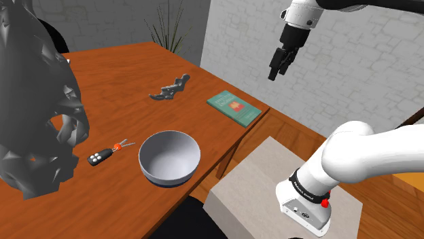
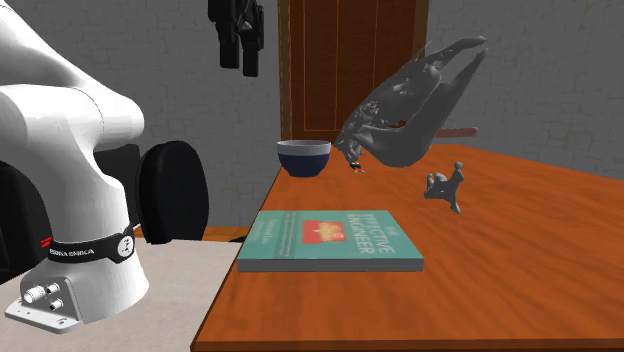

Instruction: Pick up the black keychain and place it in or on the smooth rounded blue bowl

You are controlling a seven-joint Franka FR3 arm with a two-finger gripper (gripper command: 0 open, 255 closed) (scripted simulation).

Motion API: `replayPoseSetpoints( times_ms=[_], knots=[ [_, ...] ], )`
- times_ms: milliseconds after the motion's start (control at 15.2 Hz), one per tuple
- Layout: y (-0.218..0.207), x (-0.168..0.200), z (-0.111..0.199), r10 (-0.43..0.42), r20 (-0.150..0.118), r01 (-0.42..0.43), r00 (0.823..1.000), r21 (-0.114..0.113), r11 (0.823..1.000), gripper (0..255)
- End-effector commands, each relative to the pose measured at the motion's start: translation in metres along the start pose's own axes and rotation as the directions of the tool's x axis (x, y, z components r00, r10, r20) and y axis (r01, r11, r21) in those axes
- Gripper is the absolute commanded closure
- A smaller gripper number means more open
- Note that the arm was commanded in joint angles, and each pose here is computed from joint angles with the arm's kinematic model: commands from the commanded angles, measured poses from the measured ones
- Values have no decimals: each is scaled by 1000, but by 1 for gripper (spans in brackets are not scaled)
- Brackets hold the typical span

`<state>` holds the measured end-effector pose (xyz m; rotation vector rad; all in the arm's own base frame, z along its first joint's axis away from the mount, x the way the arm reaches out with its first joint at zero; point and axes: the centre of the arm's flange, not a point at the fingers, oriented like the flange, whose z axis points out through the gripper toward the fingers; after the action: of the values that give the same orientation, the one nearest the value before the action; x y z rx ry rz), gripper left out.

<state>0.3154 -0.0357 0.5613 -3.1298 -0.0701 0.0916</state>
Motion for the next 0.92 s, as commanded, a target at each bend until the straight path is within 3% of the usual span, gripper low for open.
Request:
replayPoseSetpoints(
  times_ms=[0,396,858],
  knots=[
    [0,0,0,0,0,0,1000,0,1000,0],
    [-41,61,25,-174,-15,174,985,-5,985,0],
    [-100,122,53,-370,-32,369,929,-13,929,0]
  ],
)
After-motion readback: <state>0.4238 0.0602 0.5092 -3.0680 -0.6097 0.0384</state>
